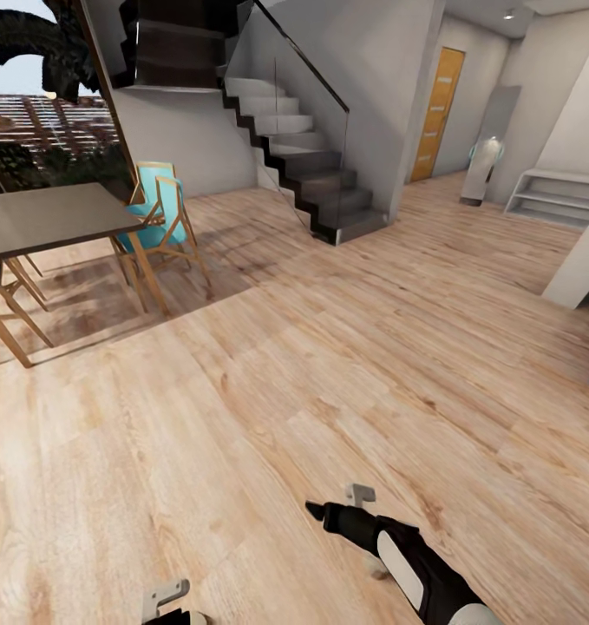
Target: Place each of the two pumpkins and all three candles from the living room inside a cabinet in the living room (use any cabinet), then make sure every cabinet is closed, and position the cauldron so it is next to a table in the living room.
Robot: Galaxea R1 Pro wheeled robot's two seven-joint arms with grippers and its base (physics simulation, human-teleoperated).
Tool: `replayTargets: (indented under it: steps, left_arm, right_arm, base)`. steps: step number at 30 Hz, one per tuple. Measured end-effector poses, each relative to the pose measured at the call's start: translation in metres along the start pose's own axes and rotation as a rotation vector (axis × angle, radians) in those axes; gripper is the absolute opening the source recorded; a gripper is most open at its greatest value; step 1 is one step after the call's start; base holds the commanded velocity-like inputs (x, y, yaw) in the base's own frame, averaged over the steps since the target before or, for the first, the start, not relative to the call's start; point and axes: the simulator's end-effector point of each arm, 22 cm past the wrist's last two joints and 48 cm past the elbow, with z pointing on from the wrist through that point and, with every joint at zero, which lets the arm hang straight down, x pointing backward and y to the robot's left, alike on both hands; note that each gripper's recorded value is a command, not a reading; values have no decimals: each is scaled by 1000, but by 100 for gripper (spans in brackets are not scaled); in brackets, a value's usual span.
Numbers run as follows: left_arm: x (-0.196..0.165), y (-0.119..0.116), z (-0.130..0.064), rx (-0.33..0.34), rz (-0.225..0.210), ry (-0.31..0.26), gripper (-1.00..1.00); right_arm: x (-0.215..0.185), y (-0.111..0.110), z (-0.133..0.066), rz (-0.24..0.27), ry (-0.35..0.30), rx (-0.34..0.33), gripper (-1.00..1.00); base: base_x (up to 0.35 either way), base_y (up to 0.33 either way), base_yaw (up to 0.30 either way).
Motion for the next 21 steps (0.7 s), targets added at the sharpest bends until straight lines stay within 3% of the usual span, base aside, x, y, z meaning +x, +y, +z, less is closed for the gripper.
replayTargets:
  steps: [6,11,14,21]
  left_arm:
    - [4,-1,11,1,-1,0,100]
    - [1,-3,21,7,-1,-7,100]
    - [-23,-14,25,25,-6,-39,100]
    - [-71,-17,38,35,24,-19,100]
  right_arm:
    - [8,-5,7,5,18,-3,100]
    - [0,0,12,-11,-4,-20,100]
    - [0,-2,15,-15,-10,-21,100]
    - [6,-12,23,-10,-15,-20,100]
  base:
    - [0,0,0]
    - [0,0,0]
    - [0,0,0]
    - [0,0,0]
